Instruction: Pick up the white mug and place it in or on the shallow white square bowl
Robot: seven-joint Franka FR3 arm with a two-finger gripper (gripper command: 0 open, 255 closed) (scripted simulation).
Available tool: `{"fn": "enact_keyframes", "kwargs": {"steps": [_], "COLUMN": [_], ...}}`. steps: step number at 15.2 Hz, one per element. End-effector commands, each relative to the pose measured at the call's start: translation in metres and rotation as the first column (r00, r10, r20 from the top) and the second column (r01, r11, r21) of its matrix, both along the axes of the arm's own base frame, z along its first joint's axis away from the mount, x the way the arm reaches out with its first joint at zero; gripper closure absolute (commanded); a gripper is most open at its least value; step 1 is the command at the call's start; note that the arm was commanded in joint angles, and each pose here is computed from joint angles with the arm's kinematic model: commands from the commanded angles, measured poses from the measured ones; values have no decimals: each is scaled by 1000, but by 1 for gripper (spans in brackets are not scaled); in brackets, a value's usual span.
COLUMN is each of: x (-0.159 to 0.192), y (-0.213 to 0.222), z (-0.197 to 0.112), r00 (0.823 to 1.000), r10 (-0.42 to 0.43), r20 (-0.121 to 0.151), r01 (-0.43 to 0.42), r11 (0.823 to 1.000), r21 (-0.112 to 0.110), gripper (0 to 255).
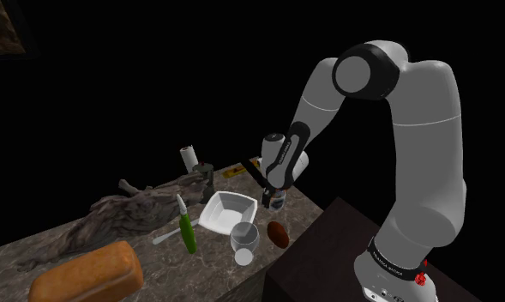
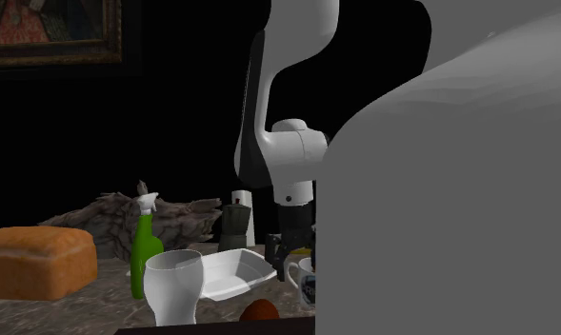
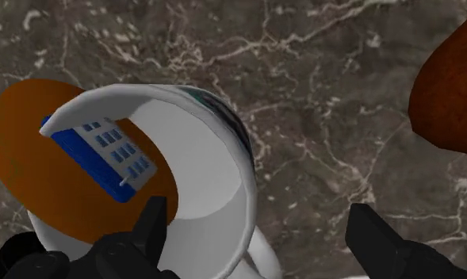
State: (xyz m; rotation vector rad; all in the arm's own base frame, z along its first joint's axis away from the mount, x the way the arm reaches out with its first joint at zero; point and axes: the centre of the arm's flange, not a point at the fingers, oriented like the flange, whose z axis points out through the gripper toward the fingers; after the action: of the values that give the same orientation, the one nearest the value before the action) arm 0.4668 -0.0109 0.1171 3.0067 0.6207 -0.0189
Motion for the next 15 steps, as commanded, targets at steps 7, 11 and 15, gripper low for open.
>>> {"fn": "enact_keyframes", "kwargs": {"steps": [7,11,15], "x": [-5,-6,-5], "y": [-6,-6,-6], "z": [-11,-10,-10], "r00": [1000,1000,1000], "r10": [-16,-16,-16], "r20": [-26,-26,-26], "r01": [15,15,15], "r11": [1000,1000,1000], "r21": [-5,-5,-5], "gripper": [0,255,255]}}
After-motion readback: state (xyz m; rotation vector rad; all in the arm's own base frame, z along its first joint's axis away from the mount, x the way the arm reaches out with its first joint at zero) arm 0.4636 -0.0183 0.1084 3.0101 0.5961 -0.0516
